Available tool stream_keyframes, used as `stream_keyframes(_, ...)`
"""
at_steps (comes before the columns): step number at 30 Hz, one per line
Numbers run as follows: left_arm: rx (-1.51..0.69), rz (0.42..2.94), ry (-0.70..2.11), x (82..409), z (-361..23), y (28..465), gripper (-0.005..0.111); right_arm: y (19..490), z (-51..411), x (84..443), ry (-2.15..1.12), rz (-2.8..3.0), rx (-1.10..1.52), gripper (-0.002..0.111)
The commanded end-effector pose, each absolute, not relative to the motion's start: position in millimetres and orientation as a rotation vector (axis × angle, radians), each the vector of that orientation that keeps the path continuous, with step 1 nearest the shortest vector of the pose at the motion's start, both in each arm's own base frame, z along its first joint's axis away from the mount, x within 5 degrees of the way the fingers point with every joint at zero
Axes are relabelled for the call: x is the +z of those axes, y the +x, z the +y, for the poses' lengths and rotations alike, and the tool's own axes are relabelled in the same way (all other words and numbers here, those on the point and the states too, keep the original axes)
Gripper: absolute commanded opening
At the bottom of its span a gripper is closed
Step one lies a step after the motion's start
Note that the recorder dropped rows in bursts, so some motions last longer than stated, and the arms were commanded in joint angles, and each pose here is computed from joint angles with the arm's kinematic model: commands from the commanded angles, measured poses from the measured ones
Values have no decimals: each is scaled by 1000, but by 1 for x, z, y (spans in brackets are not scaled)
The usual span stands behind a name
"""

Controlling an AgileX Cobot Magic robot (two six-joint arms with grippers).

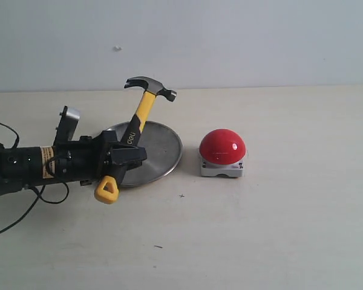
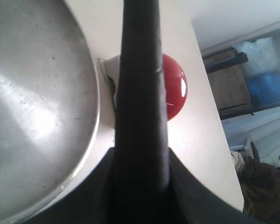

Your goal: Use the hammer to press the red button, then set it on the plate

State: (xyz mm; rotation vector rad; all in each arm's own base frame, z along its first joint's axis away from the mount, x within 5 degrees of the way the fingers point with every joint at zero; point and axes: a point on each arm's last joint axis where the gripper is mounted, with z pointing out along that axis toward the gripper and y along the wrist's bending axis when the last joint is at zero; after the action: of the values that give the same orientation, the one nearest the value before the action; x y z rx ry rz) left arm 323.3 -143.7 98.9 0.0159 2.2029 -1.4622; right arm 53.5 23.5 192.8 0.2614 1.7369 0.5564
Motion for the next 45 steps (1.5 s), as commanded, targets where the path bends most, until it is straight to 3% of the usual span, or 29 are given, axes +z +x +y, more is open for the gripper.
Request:
stream_keyframes(1, -1503, 2099, 2, 111, -144, 331, 0, 53, 23, 192, 268, 1731, 554, 0)
stream_keyframes(13, -1512, 2045, -276, 108, -129, 344, 0, 53, 23, 192, 268, 1731, 554, 0)
stream_keyframes(19, -1395, 2168, -400, 90, -124, 346, 0, 53, 23, 192, 268, 1731, 554, 0)
stream_keyframes(33, -1304, 2253, -392, 92, -126, 360, 0, 53, 23, 192, 268, 1731, 554, 0)
stream_keyframes(45, -1226, 2303, -329, 97, -152, 369, 0, 53, 23, 192, 268, 1731, 554, 0)
